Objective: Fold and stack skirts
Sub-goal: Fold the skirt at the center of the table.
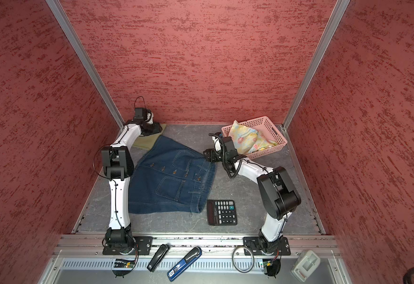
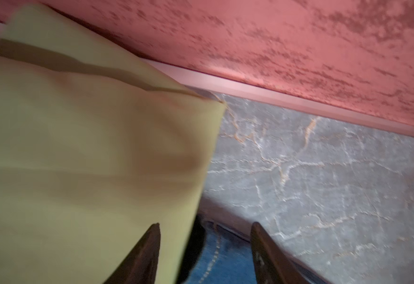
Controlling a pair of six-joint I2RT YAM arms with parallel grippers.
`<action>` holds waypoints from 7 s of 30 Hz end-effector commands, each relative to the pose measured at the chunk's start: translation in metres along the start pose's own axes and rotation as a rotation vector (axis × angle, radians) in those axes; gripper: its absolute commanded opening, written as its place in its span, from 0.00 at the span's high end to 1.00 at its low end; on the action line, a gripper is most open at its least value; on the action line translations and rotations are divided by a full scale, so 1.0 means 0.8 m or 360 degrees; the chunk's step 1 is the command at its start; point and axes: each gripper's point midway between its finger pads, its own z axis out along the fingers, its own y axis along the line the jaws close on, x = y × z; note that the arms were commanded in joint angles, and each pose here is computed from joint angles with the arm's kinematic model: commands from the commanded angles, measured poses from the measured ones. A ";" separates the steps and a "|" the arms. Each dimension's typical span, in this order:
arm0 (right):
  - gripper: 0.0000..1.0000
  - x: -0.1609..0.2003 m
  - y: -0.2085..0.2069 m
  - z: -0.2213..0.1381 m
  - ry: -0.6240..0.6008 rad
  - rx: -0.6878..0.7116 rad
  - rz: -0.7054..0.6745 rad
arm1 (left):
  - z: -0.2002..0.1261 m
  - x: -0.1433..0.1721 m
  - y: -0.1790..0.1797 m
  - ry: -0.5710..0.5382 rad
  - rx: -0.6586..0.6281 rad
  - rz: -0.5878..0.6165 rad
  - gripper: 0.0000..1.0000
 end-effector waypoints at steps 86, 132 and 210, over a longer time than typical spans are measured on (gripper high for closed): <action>1.00 -0.009 -0.068 0.024 -0.0122 -0.0041 0.0344 | -0.056 -0.039 -0.031 -0.0146 0.0339 -0.0175 1.00; 1.00 -0.125 0.001 -0.090 -0.0724 -0.0271 -0.0625 | -0.283 0.093 -0.016 -0.0326 0.0282 -0.0470 1.00; 0.98 -0.026 0.013 -0.166 -0.0924 -0.0346 -0.1212 | -0.301 0.291 0.059 -0.0255 -0.0126 -0.1090 1.00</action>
